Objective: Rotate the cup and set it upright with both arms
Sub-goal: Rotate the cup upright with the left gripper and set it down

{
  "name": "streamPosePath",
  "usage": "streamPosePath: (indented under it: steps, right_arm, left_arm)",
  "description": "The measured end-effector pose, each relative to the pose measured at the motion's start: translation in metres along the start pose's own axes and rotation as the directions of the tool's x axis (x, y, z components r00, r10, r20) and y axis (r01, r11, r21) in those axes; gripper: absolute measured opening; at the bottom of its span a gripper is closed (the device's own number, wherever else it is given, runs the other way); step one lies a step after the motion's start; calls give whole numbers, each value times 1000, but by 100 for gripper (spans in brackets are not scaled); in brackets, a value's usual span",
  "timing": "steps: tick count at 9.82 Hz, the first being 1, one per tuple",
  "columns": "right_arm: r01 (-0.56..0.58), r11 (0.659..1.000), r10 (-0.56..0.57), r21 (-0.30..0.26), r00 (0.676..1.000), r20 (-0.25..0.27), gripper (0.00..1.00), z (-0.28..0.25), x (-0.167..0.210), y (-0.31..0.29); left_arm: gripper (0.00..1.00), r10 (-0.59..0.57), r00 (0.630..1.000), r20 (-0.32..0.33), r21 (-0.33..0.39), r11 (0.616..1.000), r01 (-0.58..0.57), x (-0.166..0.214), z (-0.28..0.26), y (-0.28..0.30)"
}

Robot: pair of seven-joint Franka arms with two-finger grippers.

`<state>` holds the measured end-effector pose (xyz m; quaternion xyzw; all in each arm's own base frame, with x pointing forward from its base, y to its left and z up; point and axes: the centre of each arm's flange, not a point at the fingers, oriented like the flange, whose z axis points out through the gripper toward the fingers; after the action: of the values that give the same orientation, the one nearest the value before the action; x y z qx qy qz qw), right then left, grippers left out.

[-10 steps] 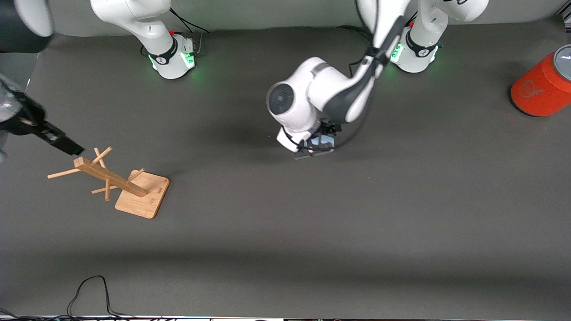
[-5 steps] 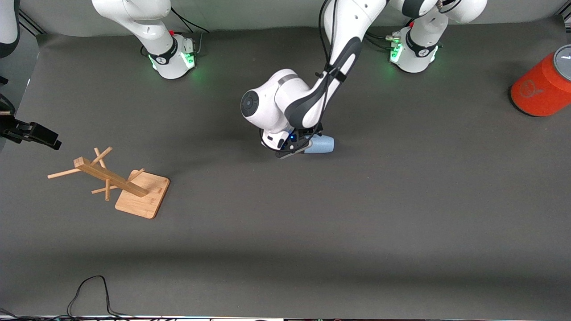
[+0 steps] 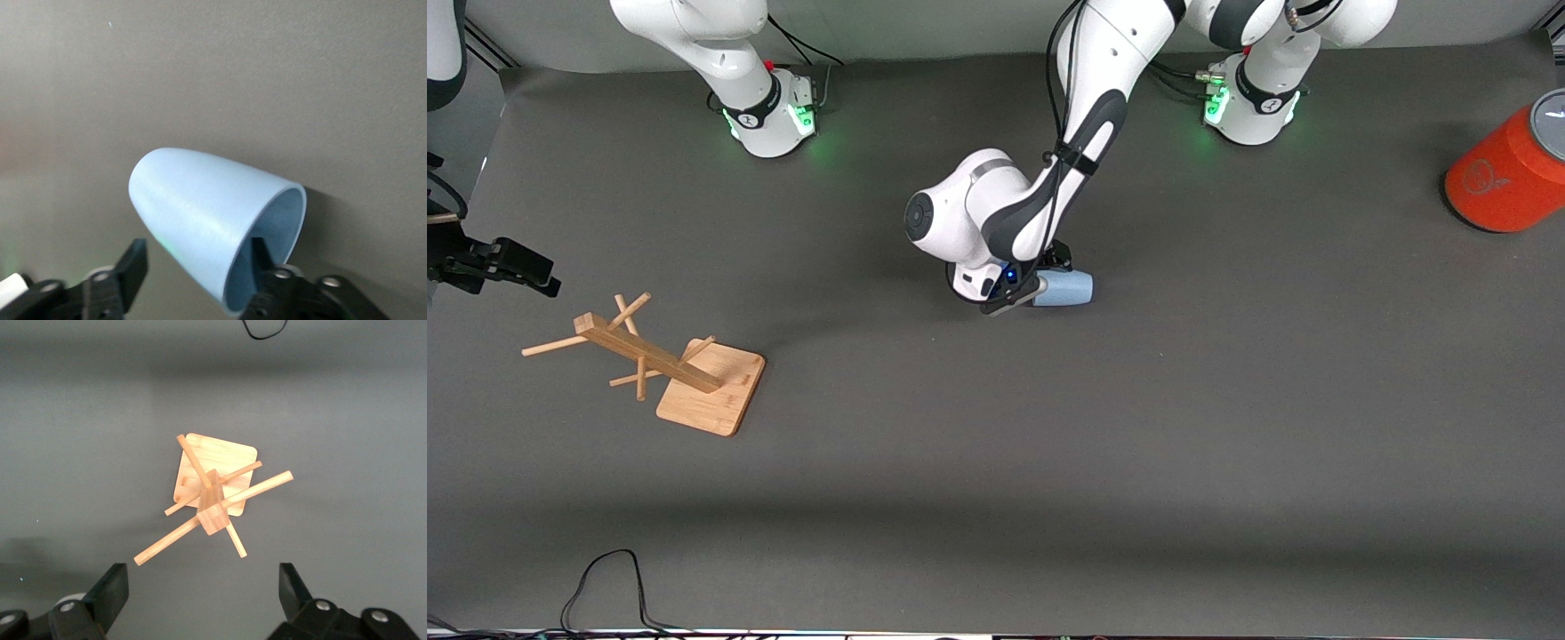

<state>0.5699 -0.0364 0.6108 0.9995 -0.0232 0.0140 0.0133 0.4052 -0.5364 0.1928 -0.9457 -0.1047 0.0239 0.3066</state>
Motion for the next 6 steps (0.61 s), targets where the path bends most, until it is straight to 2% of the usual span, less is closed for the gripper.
streamPosePath:
  steps: [3, 5, 6]
  right_arm:
    - [6, 1000, -6, 1, 1000, -14, 100, -1, 1, 3]
    - [5, 1000, -5, 1, 1000, -14, 100, -1, 1, 5]
    - [6, 1000, -6, 1, 1000, -15, 100, -1, 1, 4]
  left_arm:
    - [21, -13, 1000, -2, 28, 1000, 13, 5, -8, -7]
    - [9, -24, 1000, -9, 7, 1000, 24, 11, -33, -14]
    - [8, -7, 1000, 1, 11, 1000, 7, 17, -42, -20]
